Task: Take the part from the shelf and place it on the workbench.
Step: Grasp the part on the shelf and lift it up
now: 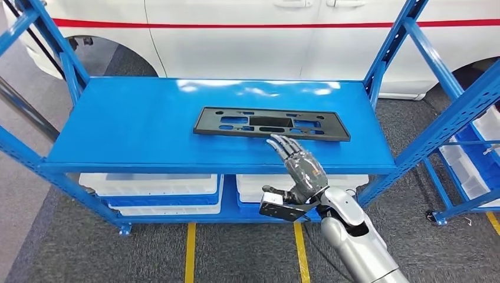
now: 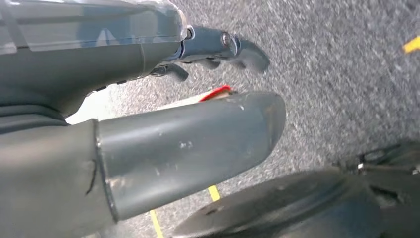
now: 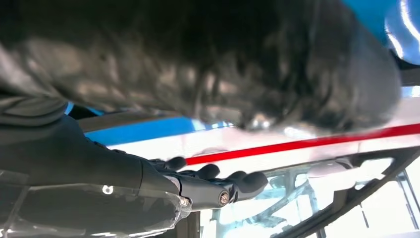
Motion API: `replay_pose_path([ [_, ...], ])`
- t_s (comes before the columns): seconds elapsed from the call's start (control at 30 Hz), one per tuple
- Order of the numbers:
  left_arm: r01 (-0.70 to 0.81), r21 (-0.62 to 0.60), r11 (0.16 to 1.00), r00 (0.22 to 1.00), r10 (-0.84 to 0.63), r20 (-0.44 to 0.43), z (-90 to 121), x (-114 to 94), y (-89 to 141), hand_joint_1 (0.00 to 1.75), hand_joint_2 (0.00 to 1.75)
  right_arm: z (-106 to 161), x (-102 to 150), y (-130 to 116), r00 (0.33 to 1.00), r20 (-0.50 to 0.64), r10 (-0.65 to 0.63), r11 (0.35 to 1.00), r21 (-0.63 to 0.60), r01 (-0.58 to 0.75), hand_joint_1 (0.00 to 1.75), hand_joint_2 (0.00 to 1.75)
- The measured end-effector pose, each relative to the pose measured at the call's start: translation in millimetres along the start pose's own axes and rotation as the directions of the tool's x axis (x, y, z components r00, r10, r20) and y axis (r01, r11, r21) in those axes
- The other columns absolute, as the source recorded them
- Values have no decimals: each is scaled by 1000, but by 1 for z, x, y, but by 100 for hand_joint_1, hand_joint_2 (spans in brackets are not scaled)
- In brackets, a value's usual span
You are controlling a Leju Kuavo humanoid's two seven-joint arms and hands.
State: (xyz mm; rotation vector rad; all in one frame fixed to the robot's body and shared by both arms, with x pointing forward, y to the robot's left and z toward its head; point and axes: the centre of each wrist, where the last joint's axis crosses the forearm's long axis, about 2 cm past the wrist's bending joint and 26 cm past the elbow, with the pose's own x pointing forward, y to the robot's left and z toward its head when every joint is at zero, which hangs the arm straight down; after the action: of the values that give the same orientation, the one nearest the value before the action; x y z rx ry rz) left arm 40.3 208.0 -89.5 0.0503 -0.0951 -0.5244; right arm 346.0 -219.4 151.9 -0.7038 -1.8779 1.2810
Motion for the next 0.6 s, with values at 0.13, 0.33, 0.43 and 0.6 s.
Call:
replay_pose_path([
  [0.13,-5,-2,1000,1000,5,-2,-1,-1,1,0,0,-1,-4,-3,1000,-10,4,1000,-8,-4,0,0],
  [0.33,-16,2,1000,1000,16,-7,-1,-1,4,0,0,-1,-7,-3,1000,-18,7,1000,-5,-7,0,0],
  [0.43,-17,2,1000,1000,17,-8,-2,-2,4,0,0,-1,-8,-1,1000,-23,6,1000,1,-6,0,0],
  [0.6,-21,-2,1000,1000,21,-4,-2,0,5,0,0,-1,-11,-1,999,-34,5,1000,2,-5,0,0],
])
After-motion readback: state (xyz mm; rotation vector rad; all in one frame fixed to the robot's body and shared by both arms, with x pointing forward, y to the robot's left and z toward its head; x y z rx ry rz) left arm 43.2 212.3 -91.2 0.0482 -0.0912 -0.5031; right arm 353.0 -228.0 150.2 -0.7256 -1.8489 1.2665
